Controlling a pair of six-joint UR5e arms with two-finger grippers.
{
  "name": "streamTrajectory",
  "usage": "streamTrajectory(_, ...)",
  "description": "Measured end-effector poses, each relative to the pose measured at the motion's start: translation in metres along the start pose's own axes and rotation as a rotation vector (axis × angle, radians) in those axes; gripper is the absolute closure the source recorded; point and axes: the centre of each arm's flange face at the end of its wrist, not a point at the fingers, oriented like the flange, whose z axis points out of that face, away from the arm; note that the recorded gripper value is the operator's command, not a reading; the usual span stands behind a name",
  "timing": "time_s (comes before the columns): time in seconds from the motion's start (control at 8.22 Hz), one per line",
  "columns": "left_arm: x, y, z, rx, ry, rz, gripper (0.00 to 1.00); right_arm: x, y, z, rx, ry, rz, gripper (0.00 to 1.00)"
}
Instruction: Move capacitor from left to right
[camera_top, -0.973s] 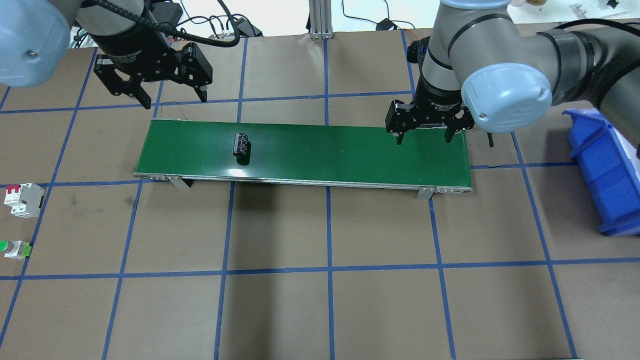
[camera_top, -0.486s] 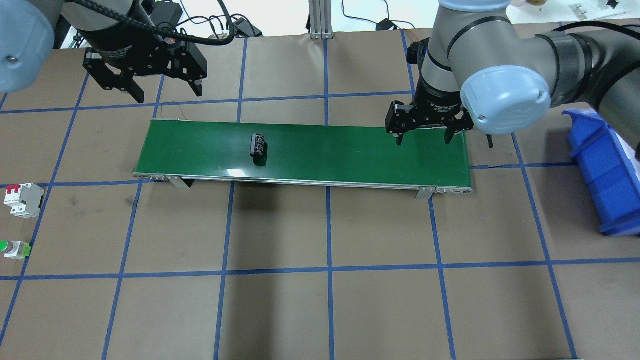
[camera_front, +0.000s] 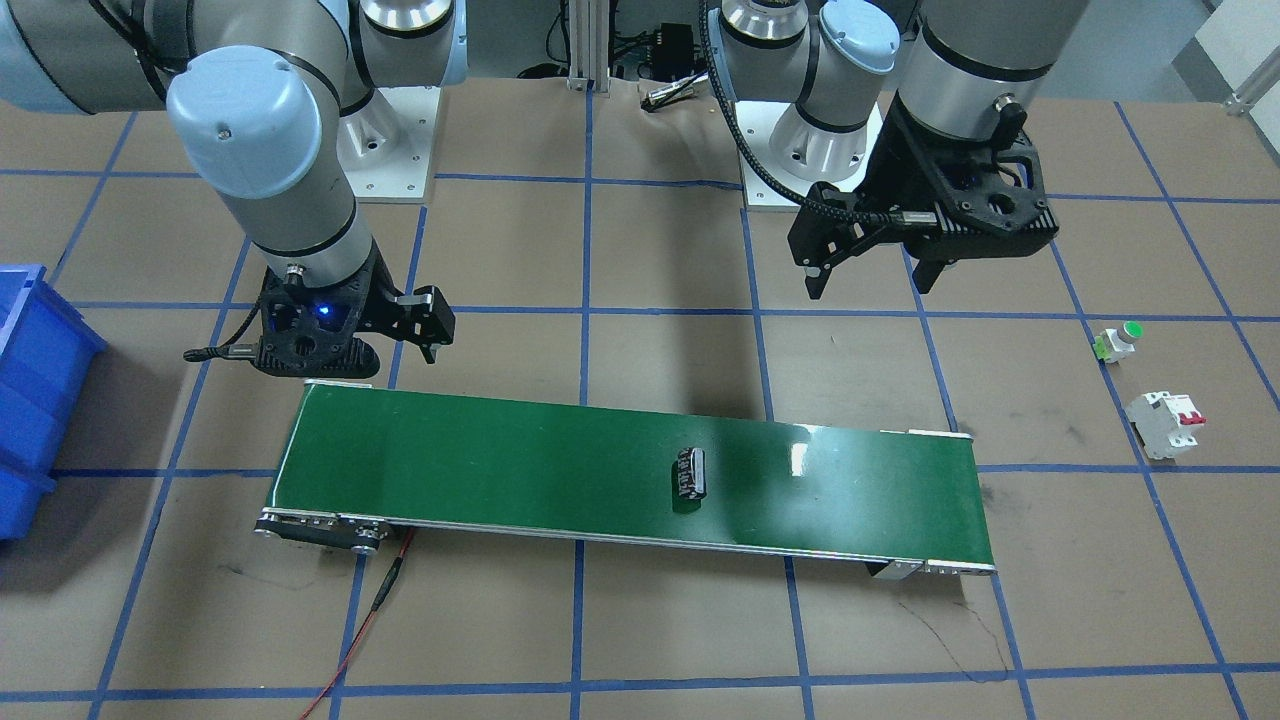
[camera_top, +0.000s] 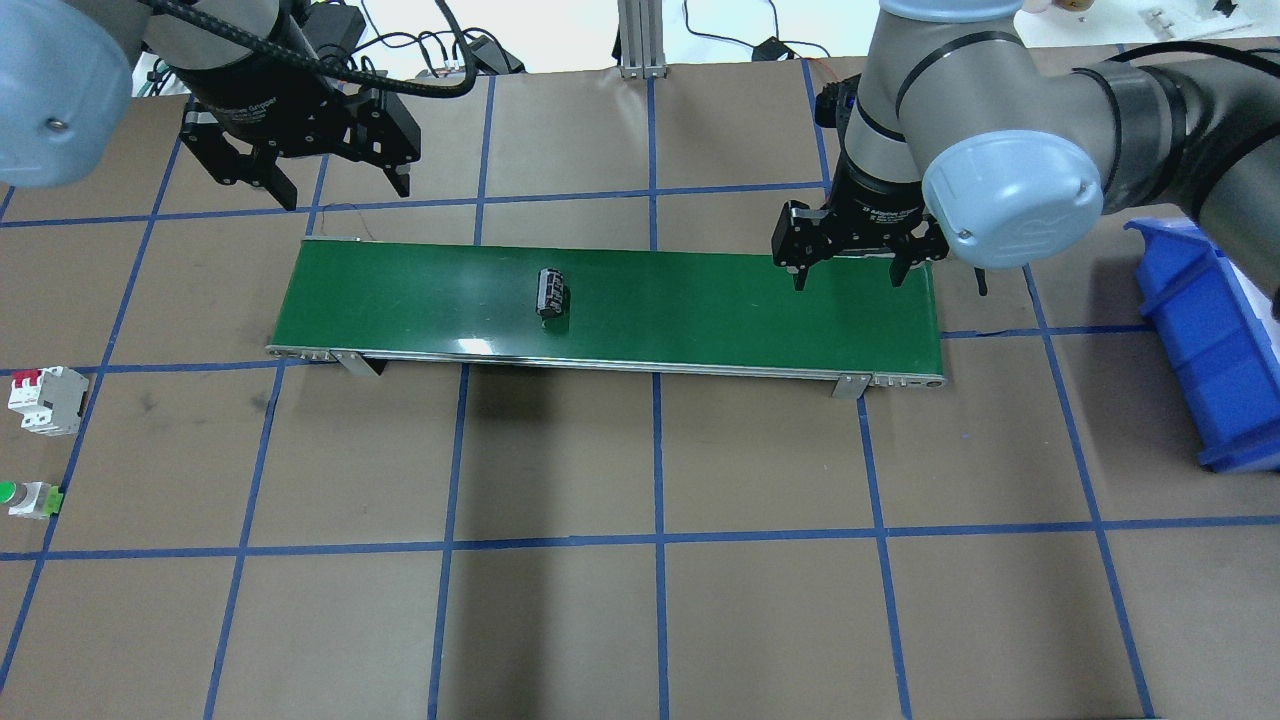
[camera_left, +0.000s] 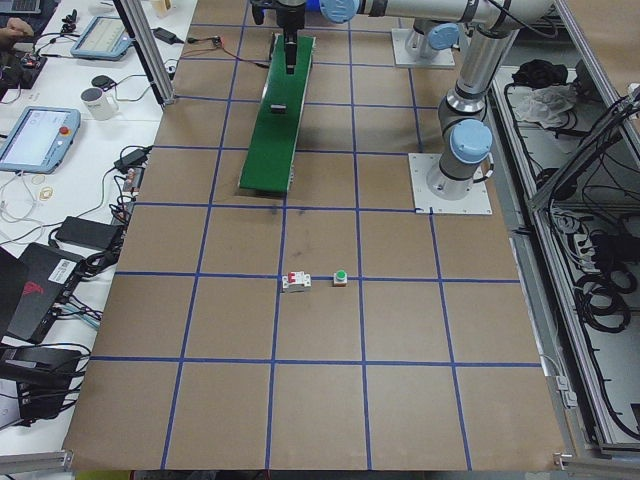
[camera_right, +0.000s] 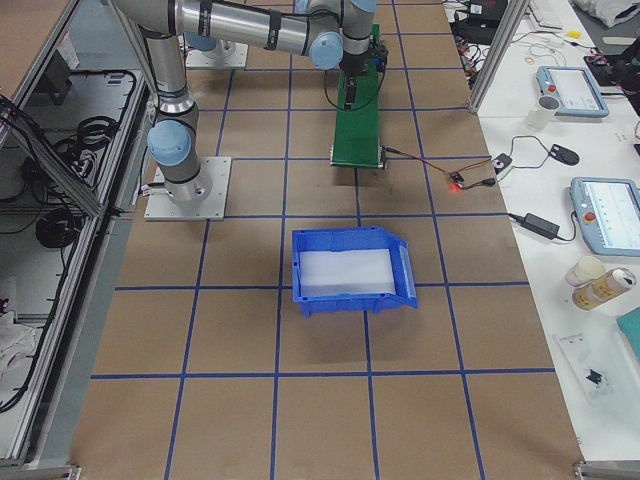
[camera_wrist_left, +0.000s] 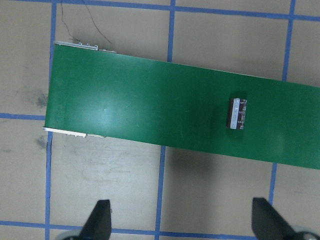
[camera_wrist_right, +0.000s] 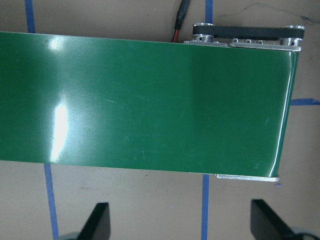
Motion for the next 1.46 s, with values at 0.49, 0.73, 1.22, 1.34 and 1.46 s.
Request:
streamTrajectory(0.49,0.0,0.0,0.006,-0.011,-0.005,0.004,0.0,0.0,-0.002,0.001,0.003,-0.002,-0.004,0.0)
streamTrajectory(0.73,-0.001,0.0,0.006,-0.011,-0.005,0.004,0.0,-0.002,-0.016,0.015,0.026,-0.011,0.001,0.0)
streamTrajectory(1.22,-0.001,0.0,0.006,-0.012,-0.005,0.01,0.0,-0.015,-0.044,0.05,0.051,-0.11,0.002,0.0)
streamTrajectory(1.34,-0.001,0.0,0.006,-0.01,-0.005,0.01,0.0,-0.016,-0.048,0.046,0.095,-0.119,0.006,0.0)
streamTrajectory(1.46,-0.001,0.001,0.003,-0.005,-0.005,0.011,0.0,-0.016,-0.052,0.043,0.132,-0.126,0.009,0.0)
